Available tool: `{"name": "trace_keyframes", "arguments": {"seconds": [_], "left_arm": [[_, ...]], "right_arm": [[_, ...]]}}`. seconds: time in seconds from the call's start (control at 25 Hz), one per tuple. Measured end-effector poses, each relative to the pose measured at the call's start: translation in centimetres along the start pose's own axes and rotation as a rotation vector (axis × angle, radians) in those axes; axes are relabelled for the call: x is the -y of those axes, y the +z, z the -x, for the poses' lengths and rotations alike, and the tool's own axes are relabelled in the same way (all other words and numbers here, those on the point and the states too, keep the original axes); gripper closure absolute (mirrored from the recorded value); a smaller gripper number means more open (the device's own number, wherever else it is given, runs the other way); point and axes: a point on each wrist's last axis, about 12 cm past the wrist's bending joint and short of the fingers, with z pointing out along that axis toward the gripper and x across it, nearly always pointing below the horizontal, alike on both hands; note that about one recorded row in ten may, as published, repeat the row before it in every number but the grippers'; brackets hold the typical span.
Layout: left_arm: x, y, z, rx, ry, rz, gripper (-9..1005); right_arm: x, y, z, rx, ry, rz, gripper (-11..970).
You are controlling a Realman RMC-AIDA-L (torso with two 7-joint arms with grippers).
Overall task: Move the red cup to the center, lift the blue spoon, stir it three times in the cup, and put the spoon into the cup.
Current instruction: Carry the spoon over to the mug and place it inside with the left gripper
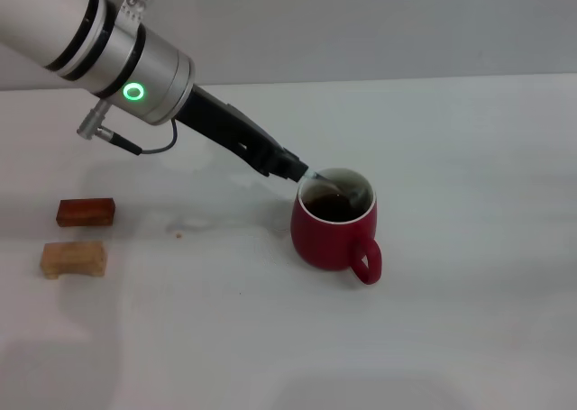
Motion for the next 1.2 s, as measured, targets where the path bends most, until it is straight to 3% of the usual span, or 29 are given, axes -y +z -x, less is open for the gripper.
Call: {"name": "trace_keyframes", "arguments": {"seconds": [0.32,0.48,0.92,1.2], "left_arm": [[-1.0,-0.7,-1.2,0.009,-0.036,0.035,854],[-0.7,-0.8,-2.0,-0.021,-0.047,0.000,854],[0.0,-0.2,-0.6,0.007,0.004,-0.014,854],[-0.8,-0.3,-0.6,0.041,-0.003,0.035,853]], "right_arm": [[-0.1,-0.1,-0.1,-0.002,-0.001,0.002,570],[-0.1,-0.1,-0.1,-0.006,-0.003,0.007,569],[-0.5,0.2,-0.2,-0.019,-0.005,0.021,569],[-0.7,0.1,-0.4,-0.029,-0.005,0.027,569]]}}
